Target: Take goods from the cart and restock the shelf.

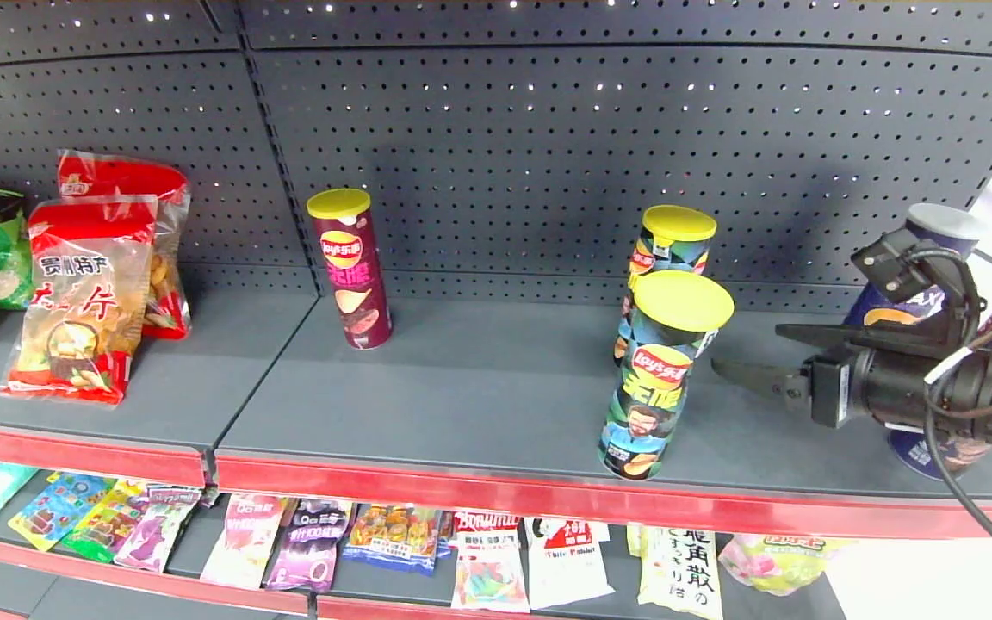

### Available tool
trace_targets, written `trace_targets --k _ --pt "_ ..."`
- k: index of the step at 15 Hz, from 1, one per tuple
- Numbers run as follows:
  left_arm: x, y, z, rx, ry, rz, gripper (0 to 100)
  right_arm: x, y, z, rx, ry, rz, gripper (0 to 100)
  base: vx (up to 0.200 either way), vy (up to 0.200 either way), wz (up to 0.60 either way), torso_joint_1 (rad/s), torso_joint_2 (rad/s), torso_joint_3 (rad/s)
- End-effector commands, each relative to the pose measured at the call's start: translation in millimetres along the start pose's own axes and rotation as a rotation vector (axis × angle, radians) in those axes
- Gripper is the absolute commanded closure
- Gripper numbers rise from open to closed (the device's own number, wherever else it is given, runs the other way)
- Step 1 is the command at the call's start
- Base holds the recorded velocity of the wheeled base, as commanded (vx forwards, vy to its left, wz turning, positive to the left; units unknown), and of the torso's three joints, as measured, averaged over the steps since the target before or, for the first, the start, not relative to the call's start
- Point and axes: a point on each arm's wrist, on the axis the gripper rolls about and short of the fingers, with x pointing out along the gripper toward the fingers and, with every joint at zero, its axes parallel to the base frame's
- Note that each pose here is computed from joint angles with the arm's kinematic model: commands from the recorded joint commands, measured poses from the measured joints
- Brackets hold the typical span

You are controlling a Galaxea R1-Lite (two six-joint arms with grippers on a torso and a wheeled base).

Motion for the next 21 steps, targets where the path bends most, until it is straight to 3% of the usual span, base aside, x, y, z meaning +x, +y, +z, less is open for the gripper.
trace_targets --k 1,4,7,9,21 --pt "0.0 0.0 0.1 0.000 -0.001 0.001 0 -12.1 3.1 -0.4 -0.010 -0.023 0.022 0 0.000 0.000 0.00 0.000 0.00 0.000" --pt "0.0 0.0 -0.1 0.000 0.001 0.001 0 -23.8 7.0 -1.5 -0.016 -0.054 0.165 0 0.000 0.000 0.00 0.000 0.00 0.000" --pt "0.0 0.0 0.1 0.000 -0.001 0.001 0 -20.9 7.5 -7.4 -0.094 -0.045 0.195 0 0.000 0.000 0.00 0.000 0.00 0.000" --pt "0.0 0.0 -0.1 0.000 0.001 0.001 0 -20.9 11.1 -6.2 -0.101 -0.068 0.318 0 0.000 0.000 0.00 0.000 0.00 0.000" --pt "0.0 0.0 -0.1 0.000 0.001 0.001 0 10.5 21.3 10.3 -0.132 -0.084 0.384 0 0.000 0.000 0.00 0.000 0.00 0.000"
